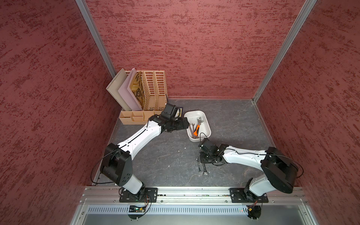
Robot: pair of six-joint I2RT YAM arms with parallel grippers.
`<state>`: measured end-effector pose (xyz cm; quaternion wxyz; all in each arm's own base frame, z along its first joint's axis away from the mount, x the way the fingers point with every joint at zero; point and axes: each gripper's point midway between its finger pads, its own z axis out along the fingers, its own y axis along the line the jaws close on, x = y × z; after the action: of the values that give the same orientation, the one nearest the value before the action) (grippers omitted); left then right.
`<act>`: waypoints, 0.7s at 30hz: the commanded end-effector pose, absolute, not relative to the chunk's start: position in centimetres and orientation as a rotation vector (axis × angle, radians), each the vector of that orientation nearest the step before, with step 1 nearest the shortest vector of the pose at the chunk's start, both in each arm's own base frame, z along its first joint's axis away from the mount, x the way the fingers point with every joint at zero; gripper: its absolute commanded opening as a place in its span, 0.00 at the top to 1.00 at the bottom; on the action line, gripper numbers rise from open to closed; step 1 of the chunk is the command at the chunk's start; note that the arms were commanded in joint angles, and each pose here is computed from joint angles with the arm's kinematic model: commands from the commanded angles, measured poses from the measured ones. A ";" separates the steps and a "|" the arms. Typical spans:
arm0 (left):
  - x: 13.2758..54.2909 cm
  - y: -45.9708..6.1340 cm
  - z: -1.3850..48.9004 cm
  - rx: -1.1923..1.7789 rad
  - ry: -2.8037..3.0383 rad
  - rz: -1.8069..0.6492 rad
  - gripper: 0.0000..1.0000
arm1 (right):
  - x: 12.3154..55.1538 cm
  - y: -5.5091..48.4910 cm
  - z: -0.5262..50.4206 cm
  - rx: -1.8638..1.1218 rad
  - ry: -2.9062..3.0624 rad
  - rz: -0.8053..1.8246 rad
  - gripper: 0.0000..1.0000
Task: Take out the wrench from the storage box
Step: Place the wrench at the center of the board.
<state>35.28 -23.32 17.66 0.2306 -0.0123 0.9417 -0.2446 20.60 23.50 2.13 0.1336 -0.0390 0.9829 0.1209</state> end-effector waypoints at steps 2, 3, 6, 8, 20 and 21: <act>35.5 -23.2 18.0 -0.019 2.585 -0.652 0.00 | 20.7 22.3 3.9 -0.089 2.825 0.284 0.72; 35.4 -23.0 18.2 -0.022 2.585 -0.650 0.00 | 21.0 22.4 5.4 -0.081 2.795 0.306 0.71; 35.1 -22.4 18.5 -0.038 2.582 -0.648 0.00 | 22.3 22.8 9.1 -0.066 2.724 0.321 0.68; 35.0 -21.8 18.6 -0.050 2.582 -0.651 0.00 | 23.5 23.3 11.5 -0.058 2.676 0.318 0.65; 35.2 -18.5 18.7 -0.103 2.559 -0.608 0.00 | 36.7 27.6 13.3 0.059 2.670 0.213 0.56; 35.2 -18.5 18.6 -0.103 2.560 -0.609 0.00 | 37.4 27.6 12.8 0.072 2.681 0.212 0.56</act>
<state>35.33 -18.81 18.61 0.2449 -0.0471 0.9411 -0.2283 36.12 29.02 14.51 0.2498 0.0218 0.9619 0.1086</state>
